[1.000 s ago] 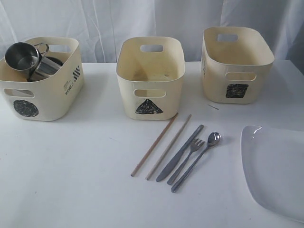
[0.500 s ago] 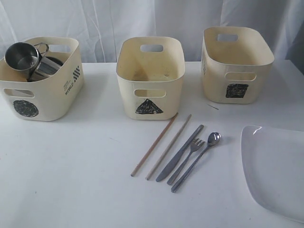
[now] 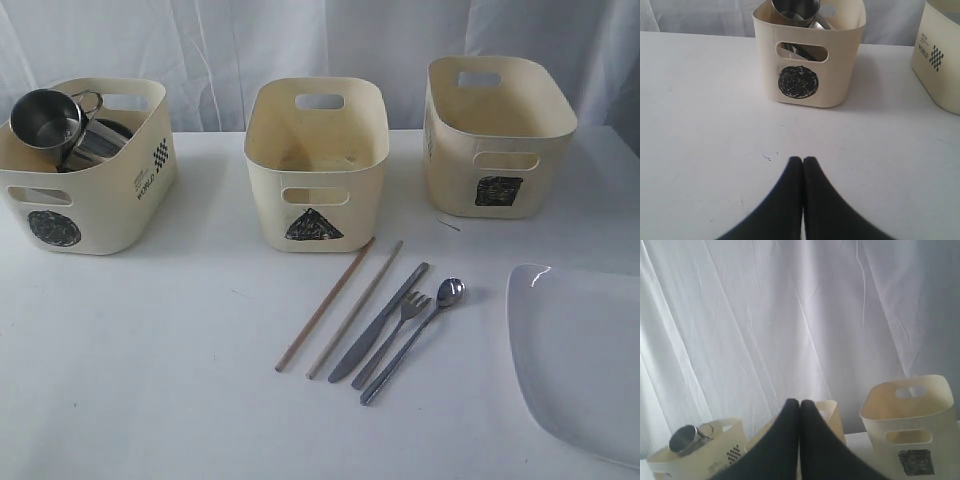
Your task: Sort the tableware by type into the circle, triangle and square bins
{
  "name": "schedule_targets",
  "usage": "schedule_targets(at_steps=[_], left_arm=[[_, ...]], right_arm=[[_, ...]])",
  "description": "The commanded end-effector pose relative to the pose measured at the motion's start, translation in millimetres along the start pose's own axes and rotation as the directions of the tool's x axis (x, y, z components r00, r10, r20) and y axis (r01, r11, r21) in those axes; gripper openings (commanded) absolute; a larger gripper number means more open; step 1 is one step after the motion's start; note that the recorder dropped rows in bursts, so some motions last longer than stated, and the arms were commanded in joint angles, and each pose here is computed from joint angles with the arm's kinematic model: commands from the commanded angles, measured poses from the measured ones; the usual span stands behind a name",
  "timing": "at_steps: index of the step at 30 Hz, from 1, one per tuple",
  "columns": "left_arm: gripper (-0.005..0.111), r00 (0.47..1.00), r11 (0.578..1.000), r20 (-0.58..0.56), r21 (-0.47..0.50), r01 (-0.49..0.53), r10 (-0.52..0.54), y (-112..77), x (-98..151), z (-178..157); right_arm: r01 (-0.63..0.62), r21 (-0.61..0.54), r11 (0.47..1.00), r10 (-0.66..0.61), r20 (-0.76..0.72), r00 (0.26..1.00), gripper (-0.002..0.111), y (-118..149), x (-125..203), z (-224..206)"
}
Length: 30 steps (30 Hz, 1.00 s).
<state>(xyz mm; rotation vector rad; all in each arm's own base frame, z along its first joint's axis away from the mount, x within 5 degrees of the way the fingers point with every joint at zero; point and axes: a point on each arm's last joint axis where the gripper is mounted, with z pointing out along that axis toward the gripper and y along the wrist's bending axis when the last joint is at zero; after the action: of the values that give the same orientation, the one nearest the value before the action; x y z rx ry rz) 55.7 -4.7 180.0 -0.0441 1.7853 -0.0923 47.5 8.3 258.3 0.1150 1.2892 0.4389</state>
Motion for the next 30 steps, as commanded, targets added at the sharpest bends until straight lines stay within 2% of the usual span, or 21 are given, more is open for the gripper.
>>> schedule_targets(at_steps=[1, 5, 8, 10, 11, 13, 16, 20, 22, 24, 27, 28, 30], left_arm=[[0.000, 1.000, 1.000, 0.005, 0.011, 0.016, -0.016, -0.7, 0.4, -0.1], [0.000, 1.000, 1.000, 0.005, 0.011, 0.016, -0.016, -0.7, 0.4, -0.1], [0.000, 1.000, 1.000, 0.005, 0.011, 0.016, -0.016, -0.7, 0.4, -0.1], [0.000, 1.000, 1.000, 0.005, 0.010, 0.015, -0.015, -0.6, 0.4, -0.1], [0.000, 1.000, 1.000, 0.005, 0.010, 0.015, -0.015, -0.6, 0.4, -0.1], [0.000, 1.000, 1.000, 0.005, 0.010, 0.015, -0.015, -0.6, 0.4, -0.1], [0.000, 1.000, 1.000, 0.005, 0.010, 0.015, -0.015, -0.6, 0.4, -0.1], [0.000, 1.000, 1.000, 0.005, 0.010, 0.015, -0.015, -0.6, 0.4, -0.1], [0.000, 1.000, 1.000, 0.005, 0.010, 0.015, -0.015, -0.6, 0.4, -0.1], [0.000, 1.000, 1.000, 0.005, 0.010, 0.015, -0.015, -0.6, 0.4, -0.1], [0.000, 1.000, 1.000, 0.005, 0.010, 0.015, -0.015, -0.6, 0.4, -0.1], [0.000, 1.000, 1.000, 0.005, 0.010, 0.015, -0.015, -0.6, 0.4, -0.1], [0.000, 1.000, 1.000, 0.005, 0.010, 0.015, -0.015, -0.6, 0.4, -0.1]], right_arm=[[-0.092, -0.019, 0.996, 0.093, 0.038, 0.995, 0.000, 3.1, -8.4, -0.9], [-0.122, -0.010, 0.993, 0.122, 0.023, 0.992, 0.000, 4.0, -11.6, -0.1], [-0.166, 0.134, 0.977, 0.190, -0.197, 0.962, 0.000, 1.1, -7.6, 7.4], [-0.107, 0.197, 0.975, 0.168, -0.322, 0.932, 0.000, 1.2, -9.7, 17.8], [0.041, 0.183, 0.982, 0.047, -0.450, 0.892, 0.004, 4.1, -16.9, 36.3], [0.137, 0.159, 0.978, -0.024, -0.563, 0.826, 0.009, 7.3, -24.4, 61.5], [0.208, 0.149, 0.967, -0.036, -0.726, 0.687, 0.017, 9.3, -28.8, 100.1], [0.236, 0.156, 0.959, 0.009, -0.850, 0.527, 0.034, 10.4, -26.0, 152.4], [0.221, 0.151, 0.964, 0.027, -0.876, 0.482, 0.046, 14.7, -17.2, 177.6], [0.153, 0.219, 0.964, 0.127, -0.879, 0.460, 0.061, 23.7, 3.7, 206.4], [0.089, 0.323, 0.942, 0.264, -0.879, 0.398, 0.065, 45.6, 48.6, 232.3], [0.096, 0.348, 0.933, 0.293, -0.886, 0.359, 0.065, 58.7, 74.4, 241.0], [0.135, 0.391, 0.911, 0.331, -0.885, 0.327, 0.065, 71.4, 104.3, 252.2]])
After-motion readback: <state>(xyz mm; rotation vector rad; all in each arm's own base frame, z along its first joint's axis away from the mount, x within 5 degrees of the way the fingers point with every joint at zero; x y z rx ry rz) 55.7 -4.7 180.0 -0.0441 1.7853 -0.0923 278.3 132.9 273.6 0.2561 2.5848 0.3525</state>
